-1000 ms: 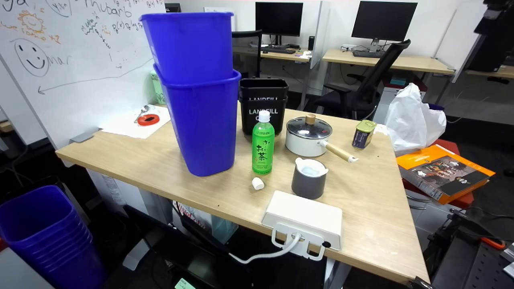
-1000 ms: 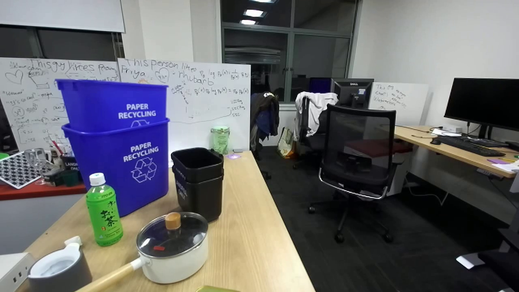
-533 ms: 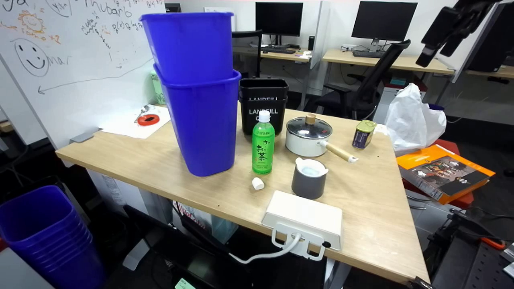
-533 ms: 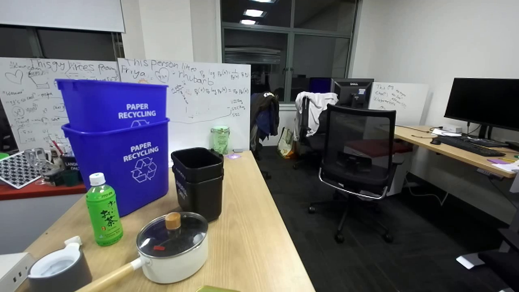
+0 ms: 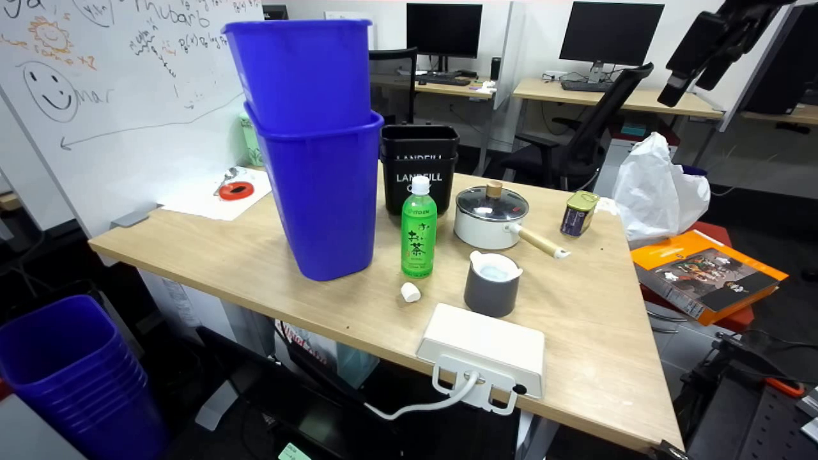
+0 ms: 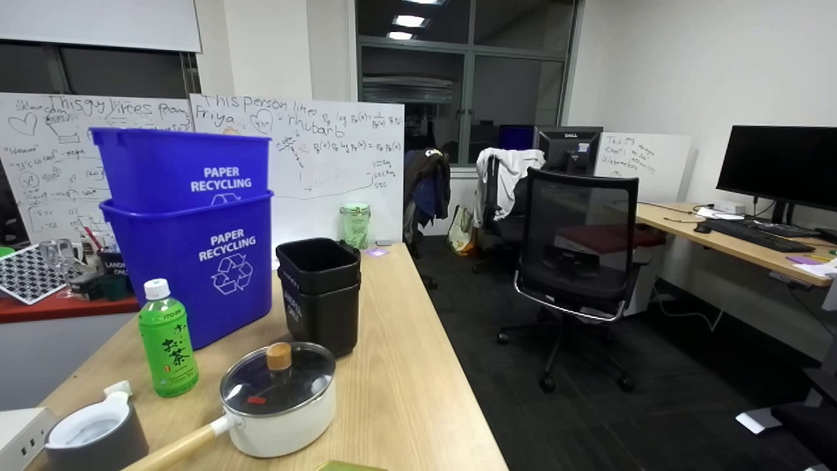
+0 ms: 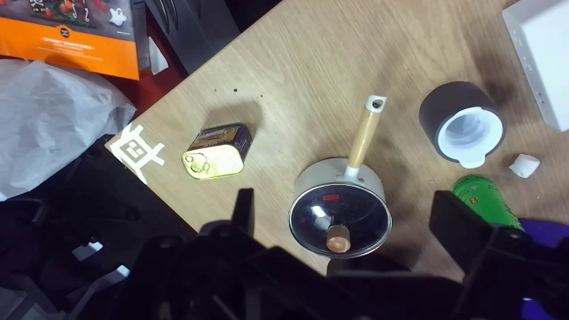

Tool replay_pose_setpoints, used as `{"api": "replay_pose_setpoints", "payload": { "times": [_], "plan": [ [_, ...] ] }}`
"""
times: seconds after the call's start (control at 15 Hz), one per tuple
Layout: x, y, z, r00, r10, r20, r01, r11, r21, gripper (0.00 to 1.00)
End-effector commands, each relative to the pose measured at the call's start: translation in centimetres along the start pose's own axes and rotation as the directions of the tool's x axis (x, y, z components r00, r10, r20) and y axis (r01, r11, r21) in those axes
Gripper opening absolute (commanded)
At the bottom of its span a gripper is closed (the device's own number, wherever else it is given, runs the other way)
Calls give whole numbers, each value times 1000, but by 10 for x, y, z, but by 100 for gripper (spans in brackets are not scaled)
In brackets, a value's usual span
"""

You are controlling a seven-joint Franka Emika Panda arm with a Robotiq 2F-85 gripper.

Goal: Uncover the pot

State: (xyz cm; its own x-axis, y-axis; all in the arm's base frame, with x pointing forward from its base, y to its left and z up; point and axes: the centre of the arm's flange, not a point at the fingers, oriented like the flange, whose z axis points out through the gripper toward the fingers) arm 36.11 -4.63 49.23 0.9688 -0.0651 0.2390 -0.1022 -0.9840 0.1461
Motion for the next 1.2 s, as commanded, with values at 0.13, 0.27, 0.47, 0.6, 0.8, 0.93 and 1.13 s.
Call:
{"api": "replay_pose_setpoints", "payload": {
  "times": [0.13,0.27,0.47,0.6,0.8,0.93,1.13],
  "plan": [
    [0,0,0,1000,0,0,0,1000,0,100],
    [0,0,0,1000,0,0,0,1000,0,100],
    [8,-7,21,999,-17,38,15,999,44,100],
    [20,-13,40,998,-24,52,21,998,58,100],
    [41,-28,68,999,-46,21,44,995,87,100],
    [52,-41,84,998,-59,2,58,992,112,100],
    [59,-61,111,998,-68,-9,69,989,133,100]
  ]
}}
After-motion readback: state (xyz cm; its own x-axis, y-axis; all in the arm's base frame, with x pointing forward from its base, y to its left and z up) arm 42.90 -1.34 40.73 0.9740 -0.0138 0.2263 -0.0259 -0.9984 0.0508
